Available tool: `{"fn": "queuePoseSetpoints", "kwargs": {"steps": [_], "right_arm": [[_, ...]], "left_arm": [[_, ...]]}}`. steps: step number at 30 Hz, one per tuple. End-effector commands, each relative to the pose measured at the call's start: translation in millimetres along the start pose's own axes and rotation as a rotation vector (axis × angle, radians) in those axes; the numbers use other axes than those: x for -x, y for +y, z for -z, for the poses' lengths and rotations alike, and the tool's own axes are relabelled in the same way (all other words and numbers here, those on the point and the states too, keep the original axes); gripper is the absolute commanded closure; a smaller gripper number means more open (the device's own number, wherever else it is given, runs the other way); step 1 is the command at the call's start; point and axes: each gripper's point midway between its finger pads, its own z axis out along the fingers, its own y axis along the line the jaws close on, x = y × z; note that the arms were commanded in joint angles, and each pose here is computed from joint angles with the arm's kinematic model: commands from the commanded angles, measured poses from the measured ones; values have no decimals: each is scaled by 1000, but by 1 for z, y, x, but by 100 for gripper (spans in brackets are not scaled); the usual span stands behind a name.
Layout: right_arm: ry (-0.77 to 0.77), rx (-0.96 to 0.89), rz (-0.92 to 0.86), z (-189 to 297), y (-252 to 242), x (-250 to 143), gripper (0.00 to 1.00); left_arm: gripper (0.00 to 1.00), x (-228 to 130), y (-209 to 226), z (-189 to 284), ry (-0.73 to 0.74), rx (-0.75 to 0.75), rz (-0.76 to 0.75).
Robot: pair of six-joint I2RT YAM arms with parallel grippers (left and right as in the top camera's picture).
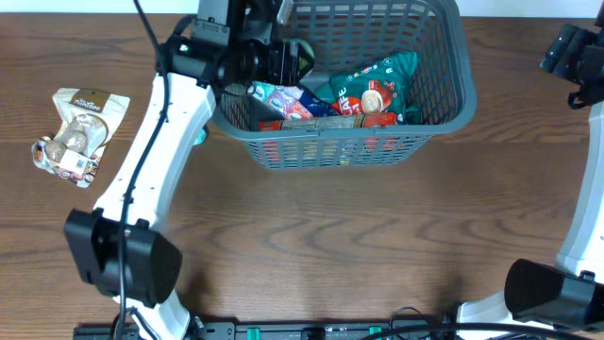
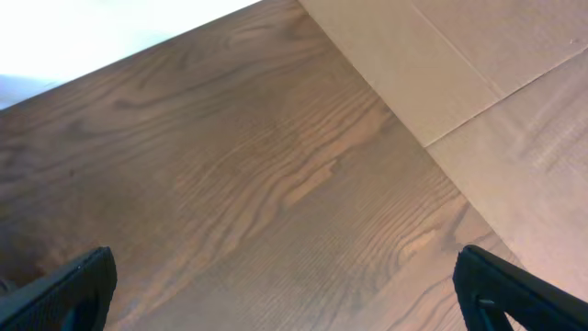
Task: Pack container
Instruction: 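Lift the jar with the left gripper and lower it into the basket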
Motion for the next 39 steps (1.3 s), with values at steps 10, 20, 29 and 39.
{"fn": "queuePoseSetpoints", "kwargs": {"steps": [10, 20, 29, 39], "right_arm": [[-28, -3, -33, 9, -8, 7, 1], [-28, -3, -33, 9, -8, 7, 1], [-28, -3, -33, 9, -8, 7, 1], [-28, -3, -33, 9, -8, 7, 1]], "left_arm": [[94, -37, -11, -40, 156, 77, -211], [94, -40, -11, -43, 168, 77, -210], [37, -41, -11, -43, 171, 76, -208], [1, -41, -11, -43, 171, 76, -208]]}}
